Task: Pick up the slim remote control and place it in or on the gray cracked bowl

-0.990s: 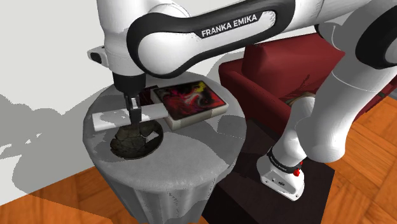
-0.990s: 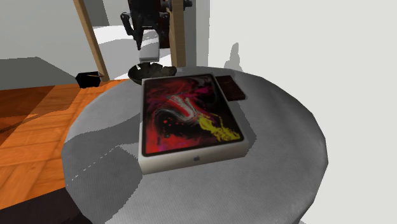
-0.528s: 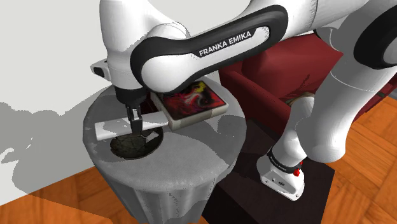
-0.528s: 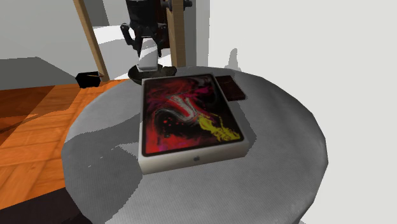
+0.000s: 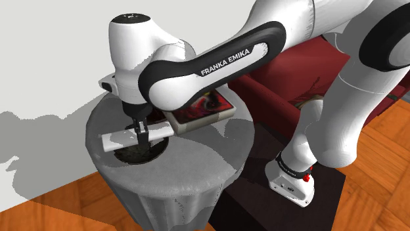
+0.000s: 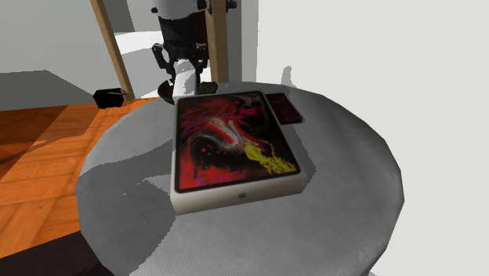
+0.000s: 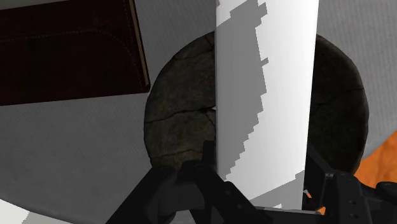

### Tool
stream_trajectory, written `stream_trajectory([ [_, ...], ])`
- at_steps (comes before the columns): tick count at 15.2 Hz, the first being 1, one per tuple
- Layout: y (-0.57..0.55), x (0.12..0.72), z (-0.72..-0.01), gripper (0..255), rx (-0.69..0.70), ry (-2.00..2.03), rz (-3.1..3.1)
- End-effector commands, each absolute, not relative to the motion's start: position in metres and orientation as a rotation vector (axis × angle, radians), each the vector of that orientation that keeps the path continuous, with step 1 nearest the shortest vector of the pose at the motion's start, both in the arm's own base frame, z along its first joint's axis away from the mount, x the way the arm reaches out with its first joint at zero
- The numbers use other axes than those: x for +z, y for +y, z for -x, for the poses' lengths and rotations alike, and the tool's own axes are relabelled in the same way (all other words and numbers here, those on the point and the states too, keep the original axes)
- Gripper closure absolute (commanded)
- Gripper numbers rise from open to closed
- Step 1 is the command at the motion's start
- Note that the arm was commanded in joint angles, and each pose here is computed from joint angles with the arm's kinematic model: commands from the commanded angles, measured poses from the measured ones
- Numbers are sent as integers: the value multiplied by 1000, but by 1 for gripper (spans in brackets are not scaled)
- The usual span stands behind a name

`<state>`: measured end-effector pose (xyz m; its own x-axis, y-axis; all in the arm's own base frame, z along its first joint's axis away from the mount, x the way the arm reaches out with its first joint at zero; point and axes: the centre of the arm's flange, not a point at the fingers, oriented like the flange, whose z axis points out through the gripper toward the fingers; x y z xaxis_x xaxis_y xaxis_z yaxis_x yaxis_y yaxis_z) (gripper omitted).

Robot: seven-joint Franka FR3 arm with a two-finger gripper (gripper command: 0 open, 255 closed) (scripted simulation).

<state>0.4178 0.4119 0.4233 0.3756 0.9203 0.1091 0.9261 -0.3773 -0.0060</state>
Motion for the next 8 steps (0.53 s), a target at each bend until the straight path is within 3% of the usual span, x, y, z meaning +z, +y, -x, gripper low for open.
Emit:
stream_trajectory([
  [1, 411, 422, -418, 255, -136, -1714, 2550],
  [6, 411, 422, -418, 255, -136, -1714, 2550],
  [7, 411, 422, -418, 0, -136, -1714, 2550],
  [8, 411, 422, -418, 0, -136, -1714, 2550],
])
